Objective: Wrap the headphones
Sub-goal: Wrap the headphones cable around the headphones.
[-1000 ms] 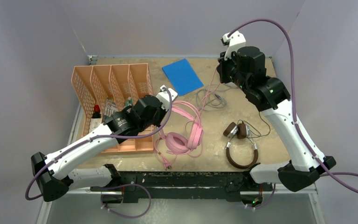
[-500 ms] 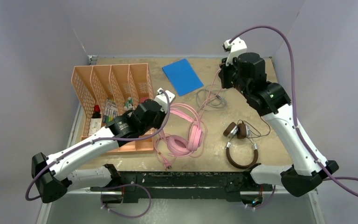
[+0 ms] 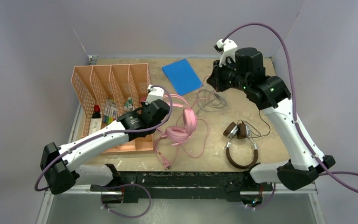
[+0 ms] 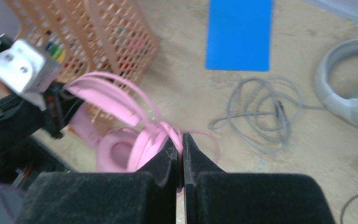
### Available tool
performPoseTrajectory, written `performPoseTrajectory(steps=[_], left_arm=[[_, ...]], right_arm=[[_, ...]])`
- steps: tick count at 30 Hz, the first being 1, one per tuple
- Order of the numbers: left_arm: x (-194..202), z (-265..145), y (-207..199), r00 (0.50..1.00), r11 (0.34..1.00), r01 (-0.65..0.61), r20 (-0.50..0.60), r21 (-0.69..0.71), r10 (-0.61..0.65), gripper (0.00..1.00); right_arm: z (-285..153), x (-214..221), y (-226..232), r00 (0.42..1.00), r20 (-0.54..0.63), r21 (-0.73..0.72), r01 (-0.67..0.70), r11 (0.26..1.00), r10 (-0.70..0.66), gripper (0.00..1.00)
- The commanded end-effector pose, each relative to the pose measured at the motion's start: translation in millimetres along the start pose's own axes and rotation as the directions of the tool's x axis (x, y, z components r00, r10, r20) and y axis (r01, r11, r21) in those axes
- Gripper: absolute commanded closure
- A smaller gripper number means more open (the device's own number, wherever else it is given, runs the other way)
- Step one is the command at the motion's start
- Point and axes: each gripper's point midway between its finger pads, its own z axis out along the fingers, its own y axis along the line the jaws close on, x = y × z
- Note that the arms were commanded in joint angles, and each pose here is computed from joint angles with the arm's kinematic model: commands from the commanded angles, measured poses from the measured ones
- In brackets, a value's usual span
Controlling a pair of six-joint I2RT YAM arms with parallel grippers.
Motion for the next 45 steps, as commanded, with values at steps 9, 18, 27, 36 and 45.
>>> performPoseTrajectory(steps=[9,18,27,36,45], left_arm=[[-49.1,-5.3,34.6,0.938,0.928,0.311,0.223,-0.206,-0.265,1.0],[-55.9,-12.5,49.6,0.9,0.895,0.402,0.263,-0.195,-0.347,1.0],[-53.4,-13.1,42.7,0.892,0.9,0.423,0.22,-0.102,-0.394,1.0],[-71.2,-30.9,30.0,0.856,0.864,0.466,0.15,0.192,-0.495,1.0],[-92.0,-85.5,-27.2,0.866,0.709,0.388,0.032,0.589,-0.5,1.0]], right_arm=[[-24.8,33.7,59.3,0.976,-0.216,-0.323,-0.096,0.942,0.025,1.0],[-18.7,69.0,24.9,0.958,-0.284,-0.169,-0.017,0.985,-0.033,1.0],[-5.6,76.1,-22.9,0.963,-0.262,0.07,0.088,0.994,-0.067,1.0],[-2.8,132.5,-34.0,0.903,-0.429,0.144,0.049,0.988,0.018,1.0],[66.5,140.6,-64.8,0.9,-0.382,0.156,-0.16,0.975,0.209,1.0]])
